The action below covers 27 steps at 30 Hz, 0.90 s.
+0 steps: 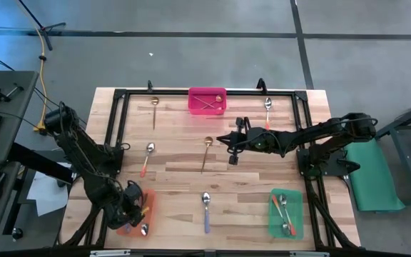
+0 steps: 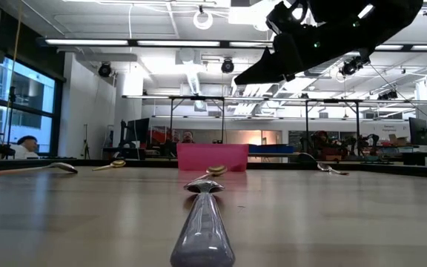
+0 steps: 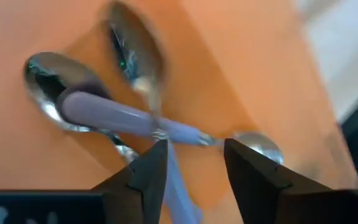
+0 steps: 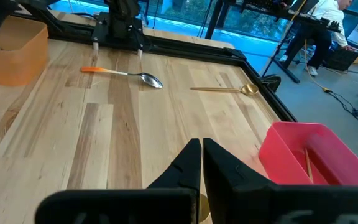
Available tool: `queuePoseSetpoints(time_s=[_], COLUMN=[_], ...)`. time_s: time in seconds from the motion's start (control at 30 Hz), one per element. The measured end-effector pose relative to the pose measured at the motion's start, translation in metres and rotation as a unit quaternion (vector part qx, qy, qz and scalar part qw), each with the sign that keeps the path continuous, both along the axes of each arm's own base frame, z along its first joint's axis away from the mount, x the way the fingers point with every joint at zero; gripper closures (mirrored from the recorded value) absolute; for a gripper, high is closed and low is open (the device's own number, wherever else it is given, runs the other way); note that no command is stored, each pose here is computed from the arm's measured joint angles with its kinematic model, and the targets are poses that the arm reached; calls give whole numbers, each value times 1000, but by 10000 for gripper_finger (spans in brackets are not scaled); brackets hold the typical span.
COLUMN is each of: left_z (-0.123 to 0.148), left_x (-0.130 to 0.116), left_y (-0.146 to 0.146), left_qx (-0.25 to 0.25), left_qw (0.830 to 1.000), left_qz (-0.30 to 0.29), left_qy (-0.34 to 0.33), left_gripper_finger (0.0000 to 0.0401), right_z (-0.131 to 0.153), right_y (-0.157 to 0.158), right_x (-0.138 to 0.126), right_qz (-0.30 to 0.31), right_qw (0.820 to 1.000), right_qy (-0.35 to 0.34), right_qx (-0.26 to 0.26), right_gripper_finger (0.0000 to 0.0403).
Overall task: Sort silverware by color (type)
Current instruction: Put the orange spoon into the green bin
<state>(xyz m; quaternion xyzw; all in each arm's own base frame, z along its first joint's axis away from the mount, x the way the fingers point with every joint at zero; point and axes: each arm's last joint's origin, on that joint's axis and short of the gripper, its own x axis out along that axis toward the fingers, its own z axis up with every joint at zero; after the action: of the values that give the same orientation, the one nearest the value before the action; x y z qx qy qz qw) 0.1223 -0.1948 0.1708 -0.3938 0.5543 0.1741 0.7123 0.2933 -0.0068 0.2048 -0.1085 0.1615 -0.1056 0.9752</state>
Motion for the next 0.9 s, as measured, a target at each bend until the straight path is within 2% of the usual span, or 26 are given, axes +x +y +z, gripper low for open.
queuePoseSetpoints(time_s=[0.13,0.27,0.4,0.53,0.6,0.7,0.83,0.9], left_z=[18,44,65,77,80,80,76,74], left_x=[6,14,25,41,49,59,68,71], left_y=[2,11,32,67,86,118,166,188], left_qx=[4,15,63,128,156,188,227,230], left_qw=[997,989,973,958,953,954,959,961], left_qz=[-71,-120,-161,-174,-180,-169,-135,-125], left_qy=[-29,-81,-156,-188,-187,-161,-104,-85], left_gripper_finger=[246,266,296,327,342,355,356,348], right_z=[0,0,0,0,0,0,0,0], right_y=[0,0,0,0,0,0,0,0], right_x=[0,0,0,0,0,0,0,0], right_qz=[0,0,0,-1,-2,-5,-8,-8], right_qw=[1000,1000,1000,1000,1000,1000,1000,1000], right_qy=[0,0,0,0,-1,-4,-6,-6], right_qx=[0,0,0,3,6,15,24,25], right_gripper_finger=[403,403,403,403,403,403,403,403])
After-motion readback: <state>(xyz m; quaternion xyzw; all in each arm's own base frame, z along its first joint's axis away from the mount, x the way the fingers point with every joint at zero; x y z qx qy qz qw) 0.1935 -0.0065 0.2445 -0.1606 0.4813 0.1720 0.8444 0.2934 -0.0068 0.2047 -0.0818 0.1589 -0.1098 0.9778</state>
